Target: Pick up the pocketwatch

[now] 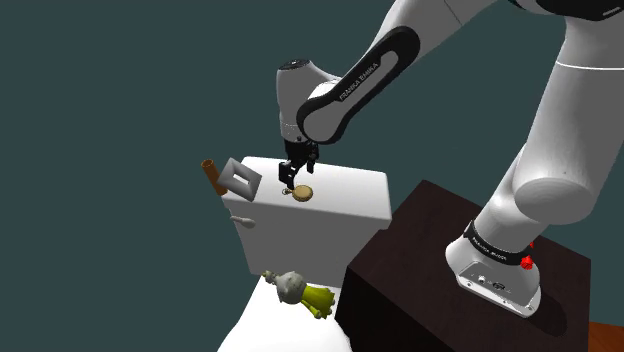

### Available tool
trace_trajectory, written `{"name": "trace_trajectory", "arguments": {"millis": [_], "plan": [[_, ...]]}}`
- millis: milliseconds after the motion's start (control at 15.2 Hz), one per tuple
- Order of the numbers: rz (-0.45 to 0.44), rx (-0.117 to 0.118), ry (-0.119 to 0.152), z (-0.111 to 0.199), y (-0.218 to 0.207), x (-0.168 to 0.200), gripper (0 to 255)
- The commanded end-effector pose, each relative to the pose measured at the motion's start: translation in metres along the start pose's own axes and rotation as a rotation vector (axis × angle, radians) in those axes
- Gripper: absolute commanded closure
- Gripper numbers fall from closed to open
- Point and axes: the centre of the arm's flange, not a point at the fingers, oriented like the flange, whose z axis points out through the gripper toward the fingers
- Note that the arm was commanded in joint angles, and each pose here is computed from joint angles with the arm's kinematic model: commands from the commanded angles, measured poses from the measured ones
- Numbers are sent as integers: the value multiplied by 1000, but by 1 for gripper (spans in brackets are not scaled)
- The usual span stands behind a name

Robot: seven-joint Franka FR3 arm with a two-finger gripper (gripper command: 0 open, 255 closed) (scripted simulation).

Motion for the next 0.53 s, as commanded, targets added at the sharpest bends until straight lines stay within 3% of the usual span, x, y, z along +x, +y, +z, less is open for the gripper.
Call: {"name": "trace_trajectory", "arguments": {"millis": [0,462], "plan": [[2,0,1,13,-4,5,0],[2,0,1,48,-5,6,0]]}}
